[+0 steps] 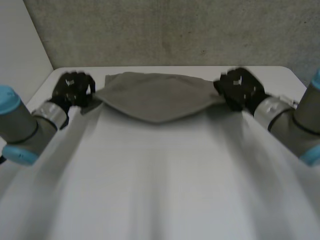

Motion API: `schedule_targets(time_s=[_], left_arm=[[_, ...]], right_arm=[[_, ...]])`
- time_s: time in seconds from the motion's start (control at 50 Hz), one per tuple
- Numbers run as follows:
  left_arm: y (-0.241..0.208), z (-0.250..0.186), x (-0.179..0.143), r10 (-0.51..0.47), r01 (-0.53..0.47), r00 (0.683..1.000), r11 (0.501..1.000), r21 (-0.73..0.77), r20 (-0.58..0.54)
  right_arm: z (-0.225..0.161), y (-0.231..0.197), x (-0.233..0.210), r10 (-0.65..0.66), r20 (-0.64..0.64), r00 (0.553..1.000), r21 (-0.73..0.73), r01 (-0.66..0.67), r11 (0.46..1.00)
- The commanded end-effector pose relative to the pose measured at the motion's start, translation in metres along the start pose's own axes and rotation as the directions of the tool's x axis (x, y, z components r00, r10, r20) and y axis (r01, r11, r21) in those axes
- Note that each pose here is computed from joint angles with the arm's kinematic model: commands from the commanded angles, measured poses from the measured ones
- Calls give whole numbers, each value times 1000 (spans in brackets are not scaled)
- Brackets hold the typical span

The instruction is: Fold the towel.

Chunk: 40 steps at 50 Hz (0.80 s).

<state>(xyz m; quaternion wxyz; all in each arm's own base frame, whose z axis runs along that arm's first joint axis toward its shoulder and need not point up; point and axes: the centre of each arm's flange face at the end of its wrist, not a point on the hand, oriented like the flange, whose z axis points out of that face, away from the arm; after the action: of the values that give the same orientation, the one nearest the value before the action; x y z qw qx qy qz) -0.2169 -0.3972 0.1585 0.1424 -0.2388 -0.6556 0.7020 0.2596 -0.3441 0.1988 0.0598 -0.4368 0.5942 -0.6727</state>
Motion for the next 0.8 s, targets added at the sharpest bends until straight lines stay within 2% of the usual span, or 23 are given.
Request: schedule_targets(time_s=[0.02,0.1,0.4,0.54,0.8], left_arm=[[25,-20,11,147,-149,989,985,-84,-33],[34,-23,13,197,-200,980,974,-105,-42],[45,-14,10,231,-232,973,971,-62,-17],[48,-11,11,243,-243,970,969,-38,-10],[61,-7,8,232,-230,973,971,-67,20]], right_arm=[[-20,18,-16,17,11,1000,-99,-16,995],[-31,10,-15,20,-7,1000,-101,-21,995],[-42,15,-23,82,-4,997,-144,-82,986],[-43,25,-14,150,-42,988,-178,-155,972],[-39,54,-12,165,-105,981,-268,-188,945]])
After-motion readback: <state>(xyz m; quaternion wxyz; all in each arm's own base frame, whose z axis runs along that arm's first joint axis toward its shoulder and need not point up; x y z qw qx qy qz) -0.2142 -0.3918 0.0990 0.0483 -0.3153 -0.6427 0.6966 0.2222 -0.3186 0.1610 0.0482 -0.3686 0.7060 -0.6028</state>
